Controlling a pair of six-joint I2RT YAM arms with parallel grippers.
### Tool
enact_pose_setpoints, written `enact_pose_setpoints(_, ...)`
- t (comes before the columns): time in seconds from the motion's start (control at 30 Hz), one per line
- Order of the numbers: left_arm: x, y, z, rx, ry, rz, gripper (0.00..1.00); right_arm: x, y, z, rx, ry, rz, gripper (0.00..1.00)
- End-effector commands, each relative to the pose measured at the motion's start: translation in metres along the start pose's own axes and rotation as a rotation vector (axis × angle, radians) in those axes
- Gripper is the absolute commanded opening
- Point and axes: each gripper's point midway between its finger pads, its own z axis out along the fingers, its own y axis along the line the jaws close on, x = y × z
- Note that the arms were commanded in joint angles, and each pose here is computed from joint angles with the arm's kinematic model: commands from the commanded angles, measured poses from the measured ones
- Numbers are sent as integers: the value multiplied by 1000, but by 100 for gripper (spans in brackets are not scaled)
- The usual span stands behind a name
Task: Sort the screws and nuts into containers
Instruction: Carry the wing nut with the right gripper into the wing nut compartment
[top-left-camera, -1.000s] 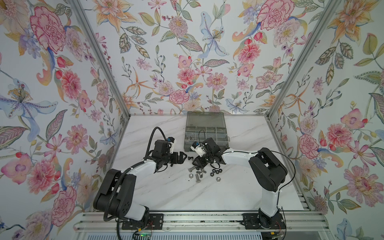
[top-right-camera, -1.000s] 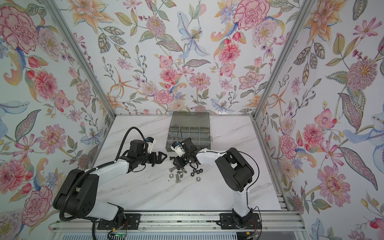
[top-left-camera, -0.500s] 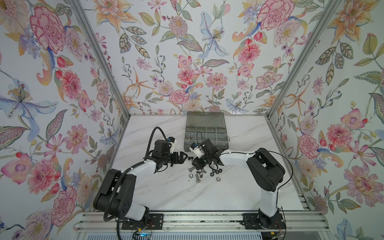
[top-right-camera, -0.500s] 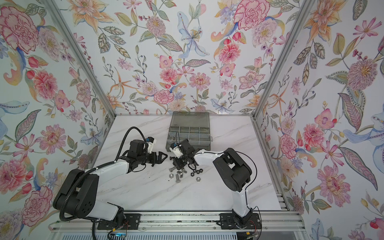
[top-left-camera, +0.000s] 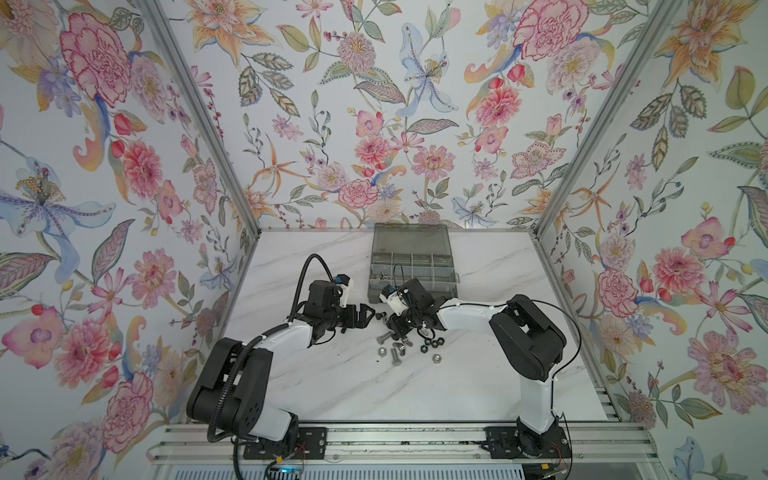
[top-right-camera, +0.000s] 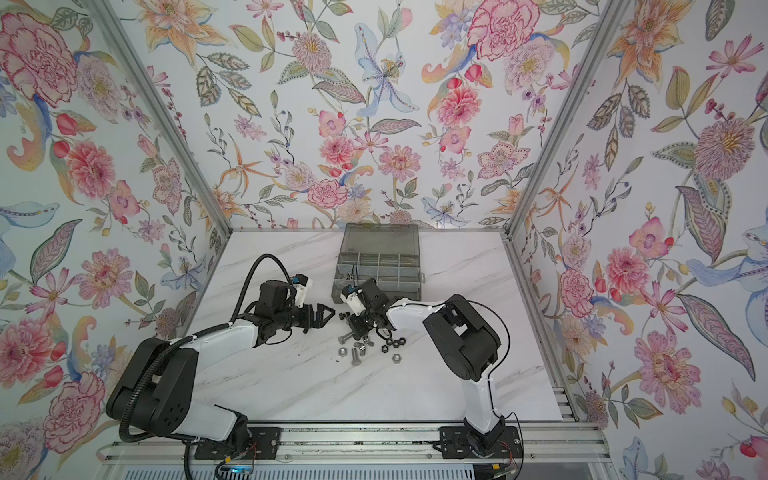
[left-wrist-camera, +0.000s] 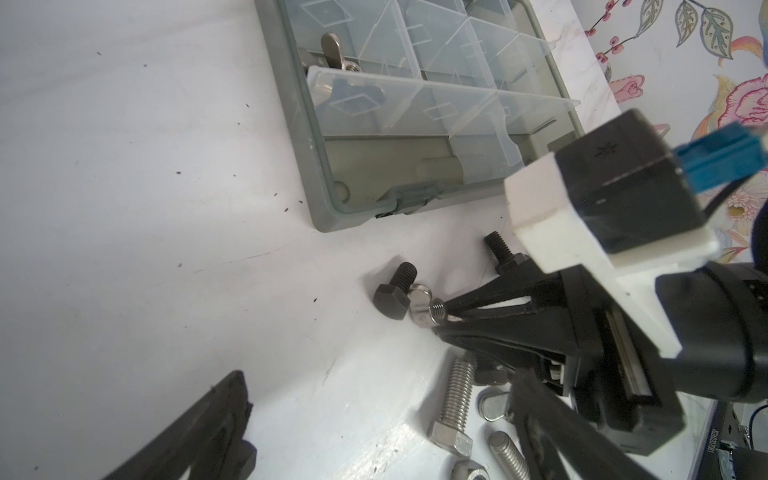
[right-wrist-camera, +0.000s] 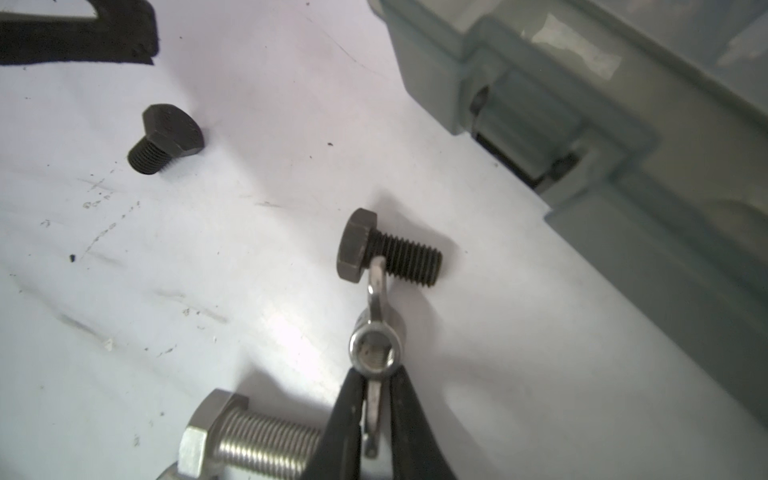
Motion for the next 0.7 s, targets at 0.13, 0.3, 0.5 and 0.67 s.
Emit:
enact_pose_setpoints(0.13, 5, 1, -1, 11, 3, -2, 100, -4, -8, -9, -7, -13, 17, 6)
enact_pose_setpoints(0.3, 5, 1, 0, 13, 5, -3, 100, -21, -9, -29, -59, -88, 27, 4)
enact_pose_setpoints(0.5, 6, 2, 1, 13, 8, -5, 99, -45, -5, -58, -129, -182, 25, 3)
enact_pose_setpoints(0.67, 6, 2, 0, 14, 6, -3, 99, -71, -16, -82, -141, -257, 14, 3)
